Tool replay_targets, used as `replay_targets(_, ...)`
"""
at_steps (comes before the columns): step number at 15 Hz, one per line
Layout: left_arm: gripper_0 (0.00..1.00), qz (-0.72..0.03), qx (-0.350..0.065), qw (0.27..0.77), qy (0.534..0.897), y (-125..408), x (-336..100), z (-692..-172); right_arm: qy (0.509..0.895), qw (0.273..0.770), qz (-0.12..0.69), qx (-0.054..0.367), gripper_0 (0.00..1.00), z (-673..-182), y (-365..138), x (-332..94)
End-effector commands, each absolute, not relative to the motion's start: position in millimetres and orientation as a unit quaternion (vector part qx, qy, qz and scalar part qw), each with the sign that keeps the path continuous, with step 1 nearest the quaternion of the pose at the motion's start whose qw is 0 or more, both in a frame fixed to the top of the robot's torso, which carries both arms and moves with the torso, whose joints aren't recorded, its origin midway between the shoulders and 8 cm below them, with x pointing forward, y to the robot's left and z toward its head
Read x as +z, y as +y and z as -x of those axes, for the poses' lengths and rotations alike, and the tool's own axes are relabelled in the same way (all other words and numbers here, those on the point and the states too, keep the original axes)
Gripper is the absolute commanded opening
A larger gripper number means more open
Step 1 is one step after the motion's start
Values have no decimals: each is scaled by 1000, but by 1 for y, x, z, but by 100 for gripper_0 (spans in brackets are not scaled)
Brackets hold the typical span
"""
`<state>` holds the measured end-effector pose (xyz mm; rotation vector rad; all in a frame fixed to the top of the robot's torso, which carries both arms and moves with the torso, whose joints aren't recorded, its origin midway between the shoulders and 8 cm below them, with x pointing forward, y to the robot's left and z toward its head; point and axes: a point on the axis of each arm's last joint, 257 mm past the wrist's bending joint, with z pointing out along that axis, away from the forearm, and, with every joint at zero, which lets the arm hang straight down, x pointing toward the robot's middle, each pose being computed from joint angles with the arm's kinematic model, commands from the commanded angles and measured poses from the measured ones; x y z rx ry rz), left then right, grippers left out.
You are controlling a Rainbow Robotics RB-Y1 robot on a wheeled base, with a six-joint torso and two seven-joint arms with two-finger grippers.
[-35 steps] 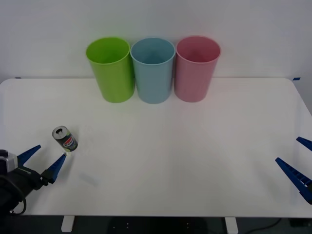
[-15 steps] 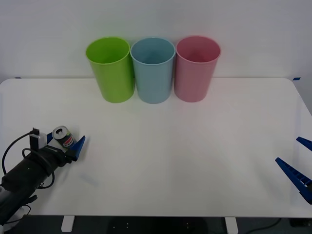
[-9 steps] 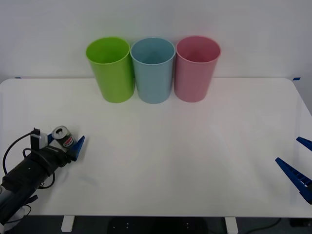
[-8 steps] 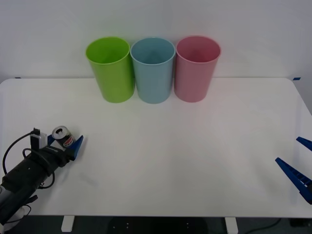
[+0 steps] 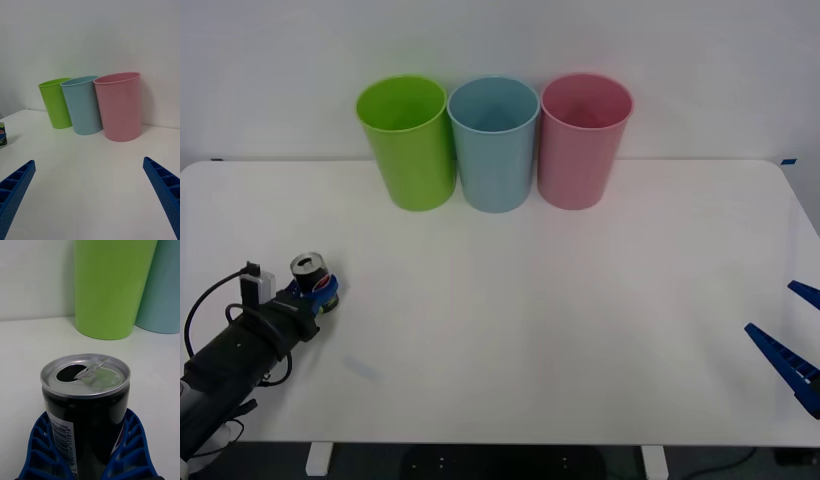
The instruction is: Grasp the object on the table and drop it into the matching bin: aluminum can to the light blue bin, PET bottle to the pink bin.
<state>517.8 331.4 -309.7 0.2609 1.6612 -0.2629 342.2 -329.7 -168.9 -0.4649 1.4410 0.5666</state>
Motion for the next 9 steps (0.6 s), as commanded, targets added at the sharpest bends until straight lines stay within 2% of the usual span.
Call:
replay_targets(1,0,-113,-119,662,731,331,-307,-519,645,691,208,253,100,-342,-330,-169)
replay_targets(9,0,-124,-122,681,712,325,-282,-518,645,691,208,253,100,-342,-330,-169)
